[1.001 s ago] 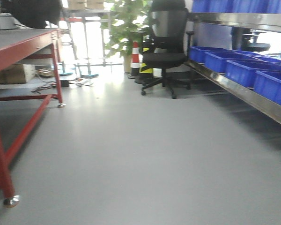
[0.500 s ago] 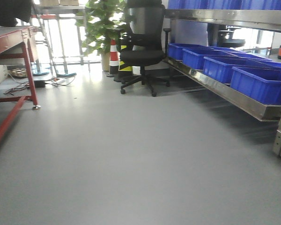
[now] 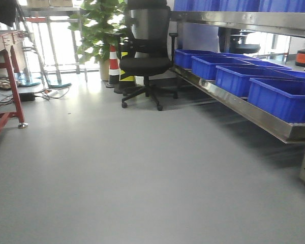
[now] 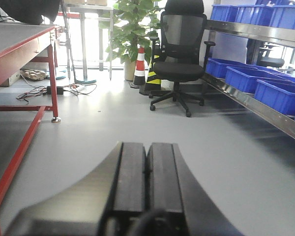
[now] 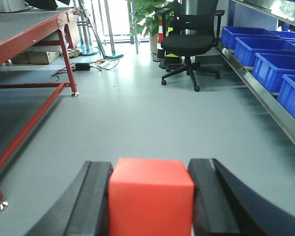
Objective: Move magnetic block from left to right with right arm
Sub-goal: 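Drive across the room toward the second table, cube held, then turn the base to face the second red-edged table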
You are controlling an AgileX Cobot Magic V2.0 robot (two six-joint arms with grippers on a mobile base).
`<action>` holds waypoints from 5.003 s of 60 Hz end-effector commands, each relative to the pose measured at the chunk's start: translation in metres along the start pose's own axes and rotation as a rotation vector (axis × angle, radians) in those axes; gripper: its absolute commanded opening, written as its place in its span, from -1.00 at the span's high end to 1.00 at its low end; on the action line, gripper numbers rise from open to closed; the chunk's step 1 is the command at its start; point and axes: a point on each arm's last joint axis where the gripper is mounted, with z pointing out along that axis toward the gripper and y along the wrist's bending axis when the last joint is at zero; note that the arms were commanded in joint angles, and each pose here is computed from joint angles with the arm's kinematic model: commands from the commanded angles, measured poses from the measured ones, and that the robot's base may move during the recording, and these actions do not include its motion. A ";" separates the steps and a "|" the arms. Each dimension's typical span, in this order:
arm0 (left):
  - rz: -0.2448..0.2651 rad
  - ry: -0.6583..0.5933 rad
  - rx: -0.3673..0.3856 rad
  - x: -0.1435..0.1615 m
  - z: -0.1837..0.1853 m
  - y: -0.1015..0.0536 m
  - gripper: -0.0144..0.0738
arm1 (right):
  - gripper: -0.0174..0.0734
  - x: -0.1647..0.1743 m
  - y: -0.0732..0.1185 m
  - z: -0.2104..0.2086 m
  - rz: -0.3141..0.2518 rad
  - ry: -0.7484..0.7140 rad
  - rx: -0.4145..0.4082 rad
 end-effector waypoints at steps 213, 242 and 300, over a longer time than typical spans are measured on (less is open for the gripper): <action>-0.004 -0.094 0.002 -0.006 -0.001 0.000 0.94 | 0.14 -0.015 0.002 -0.001 -0.021 -0.097 -0.010; -0.004 -0.094 0.002 -0.006 -0.001 0.000 0.94 | 0.14 -0.015 0.002 -0.001 -0.021 -0.097 -0.010; -0.004 -0.094 0.002 -0.006 -0.001 0.000 0.94 | 0.14 -0.015 0.002 -0.001 -0.021 -0.097 -0.010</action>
